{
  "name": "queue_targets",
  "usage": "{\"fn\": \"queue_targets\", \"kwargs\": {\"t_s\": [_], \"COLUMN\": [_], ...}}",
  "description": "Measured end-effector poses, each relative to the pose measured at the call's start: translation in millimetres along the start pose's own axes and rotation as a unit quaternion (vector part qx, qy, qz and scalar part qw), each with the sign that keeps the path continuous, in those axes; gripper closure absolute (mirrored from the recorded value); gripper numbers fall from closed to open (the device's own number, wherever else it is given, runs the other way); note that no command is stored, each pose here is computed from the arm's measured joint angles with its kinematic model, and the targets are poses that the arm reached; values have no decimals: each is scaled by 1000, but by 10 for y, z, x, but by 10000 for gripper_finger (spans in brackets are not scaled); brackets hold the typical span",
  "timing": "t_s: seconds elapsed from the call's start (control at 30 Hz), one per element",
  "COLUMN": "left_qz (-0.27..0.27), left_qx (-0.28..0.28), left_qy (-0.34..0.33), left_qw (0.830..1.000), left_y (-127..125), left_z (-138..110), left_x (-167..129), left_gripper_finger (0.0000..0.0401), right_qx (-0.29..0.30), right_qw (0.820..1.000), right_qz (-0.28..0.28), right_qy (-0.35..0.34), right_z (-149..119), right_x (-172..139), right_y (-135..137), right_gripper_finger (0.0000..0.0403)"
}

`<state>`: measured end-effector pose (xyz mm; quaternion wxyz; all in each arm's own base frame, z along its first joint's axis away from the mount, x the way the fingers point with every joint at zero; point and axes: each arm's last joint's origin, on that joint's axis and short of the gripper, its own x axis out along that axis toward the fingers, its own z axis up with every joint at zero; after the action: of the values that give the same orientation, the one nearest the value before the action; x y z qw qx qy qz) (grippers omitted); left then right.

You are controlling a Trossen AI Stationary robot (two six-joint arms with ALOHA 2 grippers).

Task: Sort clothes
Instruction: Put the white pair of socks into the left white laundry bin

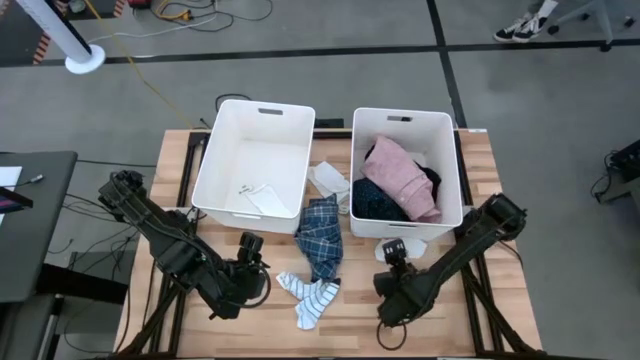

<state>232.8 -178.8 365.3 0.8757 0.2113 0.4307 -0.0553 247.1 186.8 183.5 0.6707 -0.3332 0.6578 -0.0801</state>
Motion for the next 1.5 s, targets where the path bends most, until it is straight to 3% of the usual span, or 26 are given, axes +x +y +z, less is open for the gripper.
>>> {"fn": "queue_targets", "kwargs": {"t_s": [0.27, 0.43, 0.63, 0.8, 0.9, 1.2, 1.5], "left_qz": [6, 0, -3, -4, 17, 124, 158], "left_qx": [4, 10, 13, 14, 15, 3, -9], "left_qy": [12, 33, 40, 34, 19, -37, -153], "left_qw": [1000, 999, 999, 999, 1000, 992, 975], "left_y": [-65, -142, -221, -273, -297, -292, -434], "left_z": [-71, -175, -233, -238, -229, -172, -145], "left_x": [132, 272, 304, 278, 260, 226, 654], "left_gripper_finger": [214, 214, 214, 214, 214, 214, 214], "right_qx": [-4, -6, 15, 29, 41, 120, 158], "right_qw": [999, 998, 996, 995, 995, 988, 947], "right_qz": [-12, -10, 21, 45, 56, 65, 72], "right_qy": [38, 54, 81, 83, 70, -67, -269], "right_z": [93, 108, 33, 37, 78, 195, 49], "right_x": [317, 520, 718, 724, 618, -85, -943], "right_y": [-16, 0, 4, 17, 1, -229, -430], "right_gripper_finger": [170, 192, 260, 348, 391, 400, 402]}}
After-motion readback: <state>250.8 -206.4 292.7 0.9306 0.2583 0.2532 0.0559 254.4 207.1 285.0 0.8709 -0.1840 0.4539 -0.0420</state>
